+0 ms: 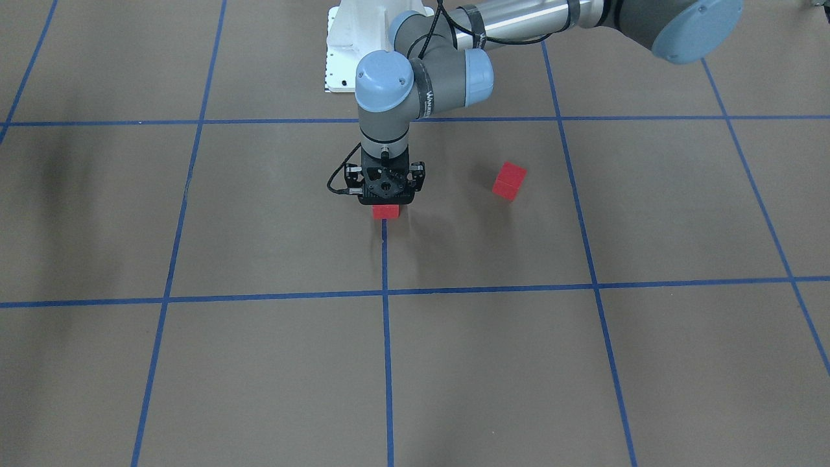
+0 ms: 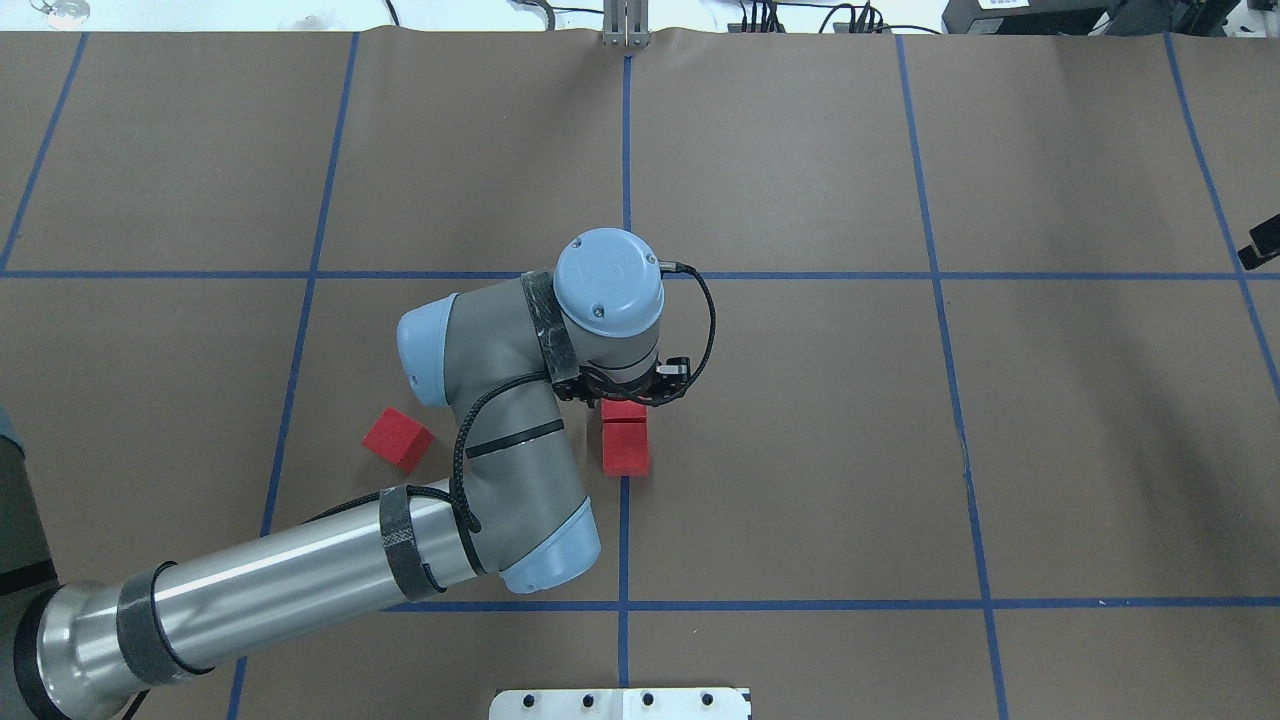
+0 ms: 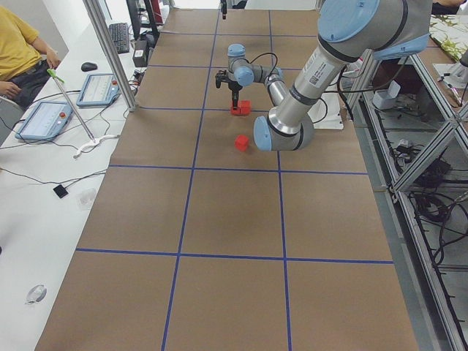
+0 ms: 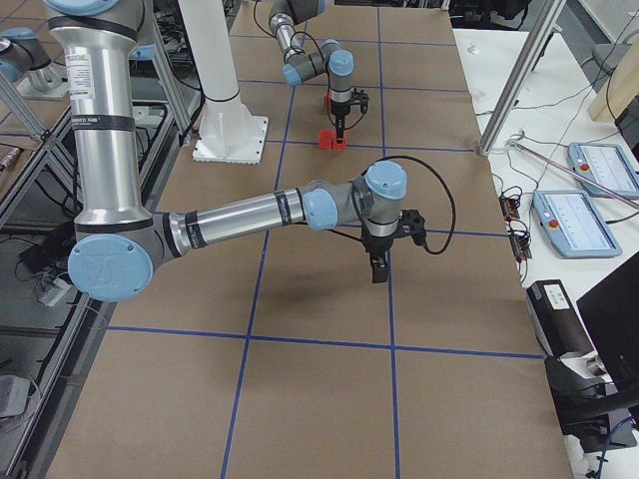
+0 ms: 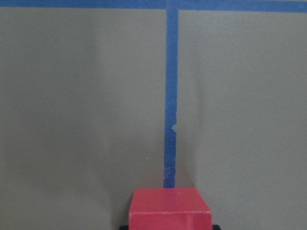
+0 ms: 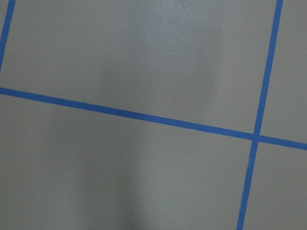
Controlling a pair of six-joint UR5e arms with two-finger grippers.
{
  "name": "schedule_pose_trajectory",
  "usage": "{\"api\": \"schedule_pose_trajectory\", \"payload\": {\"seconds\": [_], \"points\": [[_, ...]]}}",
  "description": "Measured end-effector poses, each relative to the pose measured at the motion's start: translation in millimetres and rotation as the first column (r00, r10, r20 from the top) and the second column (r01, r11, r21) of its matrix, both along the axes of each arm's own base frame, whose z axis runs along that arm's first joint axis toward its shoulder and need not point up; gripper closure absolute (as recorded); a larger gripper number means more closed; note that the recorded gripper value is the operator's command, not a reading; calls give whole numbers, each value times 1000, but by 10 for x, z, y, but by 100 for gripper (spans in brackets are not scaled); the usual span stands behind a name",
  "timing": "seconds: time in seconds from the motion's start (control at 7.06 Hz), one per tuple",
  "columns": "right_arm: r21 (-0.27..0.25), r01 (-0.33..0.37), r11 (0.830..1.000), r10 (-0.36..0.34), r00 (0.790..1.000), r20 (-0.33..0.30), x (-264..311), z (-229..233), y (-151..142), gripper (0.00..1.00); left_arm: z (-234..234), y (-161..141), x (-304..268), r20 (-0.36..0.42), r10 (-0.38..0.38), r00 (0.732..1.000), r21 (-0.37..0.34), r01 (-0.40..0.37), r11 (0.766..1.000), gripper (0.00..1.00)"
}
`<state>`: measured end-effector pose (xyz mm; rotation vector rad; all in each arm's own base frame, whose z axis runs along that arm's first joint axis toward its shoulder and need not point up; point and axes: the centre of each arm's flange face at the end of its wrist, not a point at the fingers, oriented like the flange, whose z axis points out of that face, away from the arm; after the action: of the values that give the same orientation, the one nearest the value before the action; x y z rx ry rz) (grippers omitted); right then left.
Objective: Form red blocks into L shape at center
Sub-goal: 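Lower the cube against the center cube and open the left gripper, then move the left gripper over the remaining red cube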
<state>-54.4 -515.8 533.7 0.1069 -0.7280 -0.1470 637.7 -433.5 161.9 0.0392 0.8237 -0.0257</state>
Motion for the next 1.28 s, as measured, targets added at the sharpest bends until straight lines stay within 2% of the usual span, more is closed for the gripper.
{"api": "schedule_pose_trajectory", "payload": {"seconds": [0.43, 0.57, 0.71, 0.85, 0.99, 1.13, 1.28], "points": [[1, 0, 1000, 0, 1000, 0, -2, -3, -6, 0, -97, -51, -104, -18, -4, 1000, 16, 4, 1000, 1], [1, 0, 1000, 0, 1000, 0, -3, -7, -10, 0, -150, -102, -221, -28, 6, 1000, 45, -5, 999, 1], [1, 0, 1000, 0, 1000, 0, -5, -8, -14, 0, -115, -131, -410, -26, 47, 999, 110, -44, 993, 1], [1, -1, 1000, 1, 1000, 0, -6, -9, -17, 0, 88, -128, -687, -11, 97, 995, 185, -93, 978, 1], [2, -1, 1000, 1, 1000, 0, -7, -12, -20, 1, 421, -71, -1061, 15, 151, 988, 263, -150, 953, 1], [1, 0, 1000, 0, 1000, -1, -9, -8, -22, 1, 762, 26, -1444, 44, 199, 979, 318, -202, 926, 0], [0, 0, 1000, 0, 1000, -1, -10, -3, -23, 0, 1051, 144, -1738, 62, 240, 969, 334, -247, 910, 0]]}}
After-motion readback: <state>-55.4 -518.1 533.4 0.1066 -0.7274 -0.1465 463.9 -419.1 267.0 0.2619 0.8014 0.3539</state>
